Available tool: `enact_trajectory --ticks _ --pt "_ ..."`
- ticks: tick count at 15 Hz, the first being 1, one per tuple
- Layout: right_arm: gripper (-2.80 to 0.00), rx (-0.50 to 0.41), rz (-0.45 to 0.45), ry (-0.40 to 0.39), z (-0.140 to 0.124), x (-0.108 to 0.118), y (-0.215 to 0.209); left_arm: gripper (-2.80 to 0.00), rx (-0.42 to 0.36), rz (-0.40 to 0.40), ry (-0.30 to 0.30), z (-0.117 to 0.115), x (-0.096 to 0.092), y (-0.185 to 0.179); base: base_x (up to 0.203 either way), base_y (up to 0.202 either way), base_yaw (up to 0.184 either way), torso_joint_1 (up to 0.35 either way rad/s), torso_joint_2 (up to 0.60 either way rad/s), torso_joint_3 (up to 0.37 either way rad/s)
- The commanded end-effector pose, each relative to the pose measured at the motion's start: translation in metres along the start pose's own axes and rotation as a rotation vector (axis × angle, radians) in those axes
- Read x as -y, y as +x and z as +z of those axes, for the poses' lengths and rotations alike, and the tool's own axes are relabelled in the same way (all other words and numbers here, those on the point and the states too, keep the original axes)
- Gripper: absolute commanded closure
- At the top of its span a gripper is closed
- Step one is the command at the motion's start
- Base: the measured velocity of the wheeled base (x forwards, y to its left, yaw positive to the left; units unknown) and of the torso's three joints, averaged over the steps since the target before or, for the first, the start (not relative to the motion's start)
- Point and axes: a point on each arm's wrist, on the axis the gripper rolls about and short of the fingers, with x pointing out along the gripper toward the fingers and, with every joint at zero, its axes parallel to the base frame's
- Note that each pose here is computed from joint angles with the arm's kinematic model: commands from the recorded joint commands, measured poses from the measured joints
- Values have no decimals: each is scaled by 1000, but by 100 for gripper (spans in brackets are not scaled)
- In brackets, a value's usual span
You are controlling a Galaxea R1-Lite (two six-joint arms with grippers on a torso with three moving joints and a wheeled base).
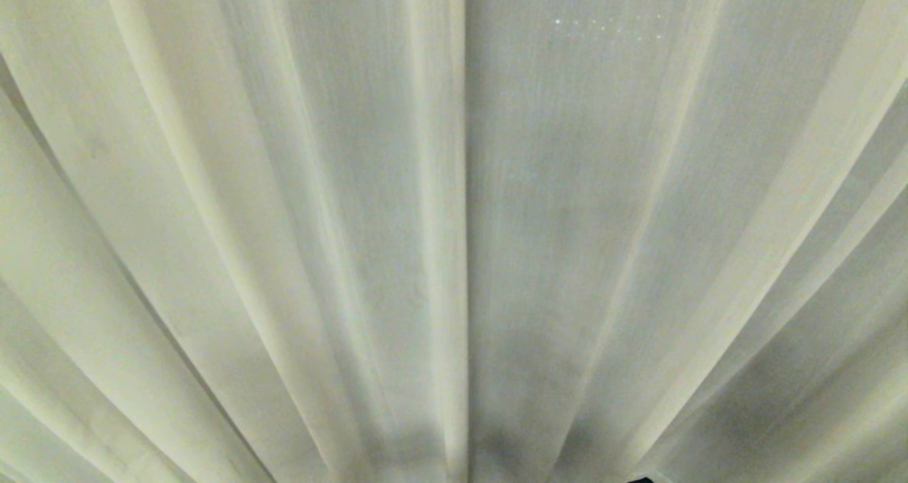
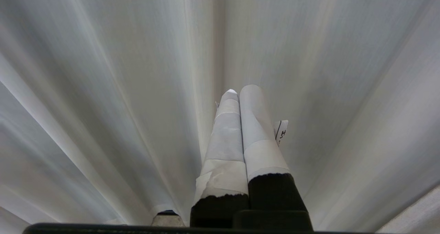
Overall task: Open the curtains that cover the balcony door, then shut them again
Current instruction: Close the outer curtains on both sides
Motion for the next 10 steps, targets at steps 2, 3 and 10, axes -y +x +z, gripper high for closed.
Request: enact_trajectory --ticks 2,3,10 --pt "0 -2 0 1 0 0 0 0 2 0 12 0 0 0 0 0 0 0 0 0" --pt "0 -2 0 1 0 0 0 0 2 0 12 0 0 0 0 0 0 0 0 0" --pt "0 -2 0 0 0 0 0 0 2 0 3 0 0 0 0 0 0 0 0 0"
